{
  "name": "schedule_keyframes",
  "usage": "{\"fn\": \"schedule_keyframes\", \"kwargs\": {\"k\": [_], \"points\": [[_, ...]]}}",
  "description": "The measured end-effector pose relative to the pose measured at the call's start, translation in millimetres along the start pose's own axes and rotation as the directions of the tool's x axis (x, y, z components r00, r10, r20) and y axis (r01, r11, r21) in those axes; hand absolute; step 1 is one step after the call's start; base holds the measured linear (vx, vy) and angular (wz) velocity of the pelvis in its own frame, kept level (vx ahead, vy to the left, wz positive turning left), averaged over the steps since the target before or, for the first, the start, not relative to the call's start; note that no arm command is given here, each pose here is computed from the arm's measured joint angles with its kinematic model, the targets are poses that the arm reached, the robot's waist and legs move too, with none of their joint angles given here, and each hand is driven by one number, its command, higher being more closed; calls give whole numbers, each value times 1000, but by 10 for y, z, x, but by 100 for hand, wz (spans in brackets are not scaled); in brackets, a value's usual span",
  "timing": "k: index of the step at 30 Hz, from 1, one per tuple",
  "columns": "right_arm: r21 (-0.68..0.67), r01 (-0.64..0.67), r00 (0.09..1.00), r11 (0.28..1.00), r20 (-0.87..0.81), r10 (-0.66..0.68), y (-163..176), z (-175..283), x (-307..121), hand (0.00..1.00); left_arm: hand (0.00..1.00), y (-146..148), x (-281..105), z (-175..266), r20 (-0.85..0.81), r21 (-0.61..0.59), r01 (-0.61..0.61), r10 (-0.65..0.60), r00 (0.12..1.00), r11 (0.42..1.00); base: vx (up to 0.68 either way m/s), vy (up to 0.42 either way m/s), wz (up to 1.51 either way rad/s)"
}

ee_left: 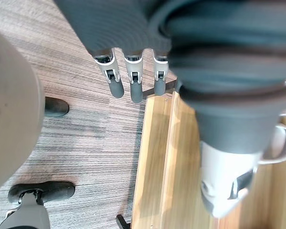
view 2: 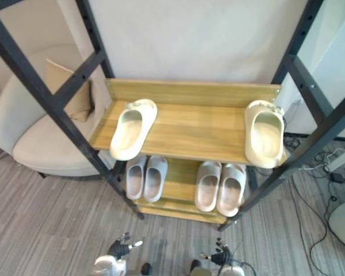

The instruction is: Organize the slippers on the shoe rack

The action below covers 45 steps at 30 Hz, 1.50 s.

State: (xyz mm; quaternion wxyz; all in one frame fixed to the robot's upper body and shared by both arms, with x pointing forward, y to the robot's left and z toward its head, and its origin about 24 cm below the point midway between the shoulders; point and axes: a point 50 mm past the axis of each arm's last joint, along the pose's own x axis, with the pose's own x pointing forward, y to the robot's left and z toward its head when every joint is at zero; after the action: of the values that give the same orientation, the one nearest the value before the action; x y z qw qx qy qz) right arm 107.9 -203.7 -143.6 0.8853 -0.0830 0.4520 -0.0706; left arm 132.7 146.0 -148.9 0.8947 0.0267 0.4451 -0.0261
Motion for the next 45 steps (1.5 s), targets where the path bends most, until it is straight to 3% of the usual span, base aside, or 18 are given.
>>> {"fn": "schedule_keyframes", "kwargs": {"k": [8, 11, 16, 17, 19, 23, 27, 31, 39, 45], "points": [[56, 43, 998, 998, -45, -40, -41, -65, 16, 0, 0, -178, -9, 27, 12, 170, 95, -98, 995, 981, -44, 1, -6], [66, 62, 997, 996, -58, -58, -88, -94, 16, 0, 0, -335, -53, 228, 109, 281, 164, -201, 973, 946, 15, -2, 0], [80, 91, 993, 993, -88, -84, -190, -166, 3, 0, 0, -706, -314, 783, 358, 344, 316, -434, 827, 884, 80, 2, 6], [85, 97, 992, 992, -90, -90, -204, -172, 1, 0, 0, -816, -433, 968, 437, 334, 364, -485, 757, 869, 107, 4, 8], [84, 98, 992, 992, -90, -90, -205, -171, 1, 0, 0, -877, -516, 1086, 485, 327, 395, -511, 709, 858, 100, 4, 7], [76, 96, 993, 993, -82, -89, -192, -153, 5, 0, 0, -1014, -849, 1566, 655, 318, 464, -546, 523, 827, 83, 2, 2], [54, 81, 994, 995, -71, -77, -163, -140, 1, 0, 0, -1043, -1191, 2067, 801, 316, 489, -505, 322, 813, 1, 9, 3], [44, 78, 994, 996, -80, -75, -166, -180, -17, 0, 0, -1023, -1354, 2324, 866, 300, 467, -443, 232, 832, -5, 15, -1], [21, 88, 991, 996, -98, -86, -245, -228, -30, 0, 0, -607, -1469, 2849, 965, 174, 333, -229, 131, 927, 1, 3, 0], [11, 73, 990, 997, -121, -71, -247, -251, -26, 0, 0, -136, -1285, 3121, 972, 126, 111, -145, 184, 986, 15, -3, -2]]}}
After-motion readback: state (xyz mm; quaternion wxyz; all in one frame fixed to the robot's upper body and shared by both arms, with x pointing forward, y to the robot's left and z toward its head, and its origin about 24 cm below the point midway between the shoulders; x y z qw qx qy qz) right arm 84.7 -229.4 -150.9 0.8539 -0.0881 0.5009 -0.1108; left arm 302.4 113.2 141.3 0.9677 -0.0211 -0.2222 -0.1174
